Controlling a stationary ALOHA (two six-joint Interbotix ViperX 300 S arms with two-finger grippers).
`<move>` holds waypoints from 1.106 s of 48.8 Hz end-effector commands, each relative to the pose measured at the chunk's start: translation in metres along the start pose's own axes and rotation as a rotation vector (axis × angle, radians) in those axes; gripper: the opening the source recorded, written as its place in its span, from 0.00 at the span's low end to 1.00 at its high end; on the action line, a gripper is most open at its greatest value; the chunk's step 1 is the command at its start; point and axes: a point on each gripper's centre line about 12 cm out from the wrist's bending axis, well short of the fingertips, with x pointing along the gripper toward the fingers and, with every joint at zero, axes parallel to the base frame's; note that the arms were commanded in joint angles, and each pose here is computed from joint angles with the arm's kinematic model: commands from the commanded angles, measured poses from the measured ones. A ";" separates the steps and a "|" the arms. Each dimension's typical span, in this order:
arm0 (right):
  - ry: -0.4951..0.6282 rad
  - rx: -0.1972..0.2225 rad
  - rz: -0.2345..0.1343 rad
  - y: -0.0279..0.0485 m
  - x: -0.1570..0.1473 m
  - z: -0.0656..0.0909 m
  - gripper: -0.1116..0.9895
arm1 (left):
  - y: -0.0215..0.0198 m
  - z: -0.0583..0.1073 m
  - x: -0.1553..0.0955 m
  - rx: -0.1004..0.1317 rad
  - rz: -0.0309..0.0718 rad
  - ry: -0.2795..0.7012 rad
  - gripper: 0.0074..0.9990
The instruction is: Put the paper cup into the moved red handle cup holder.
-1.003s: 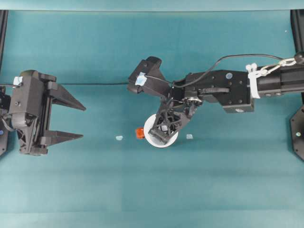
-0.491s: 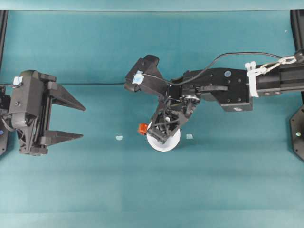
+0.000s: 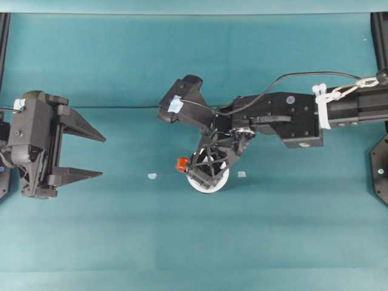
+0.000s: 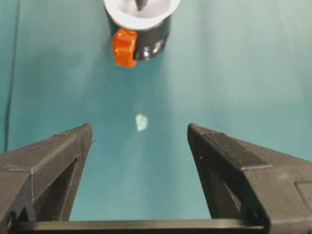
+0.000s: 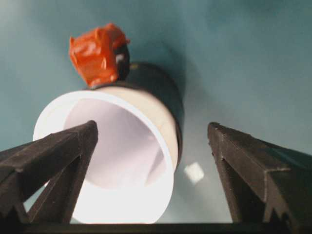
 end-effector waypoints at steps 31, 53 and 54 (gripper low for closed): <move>-0.363 -0.070 0.204 0.0216 -0.133 0.001 0.90 | -0.0024 0.007 -0.002 0.006 -0.008 -0.025 0.86; -0.504 -0.261 0.268 0.0280 -0.184 -0.025 0.89 | -0.0024 0.006 -0.003 -0.091 -0.009 -0.024 0.86; -0.511 -0.264 0.271 0.0274 -0.185 -0.026 0.89 | -0.0024 0.006 -0.004 -0.091 -0.009 -0.026 0.86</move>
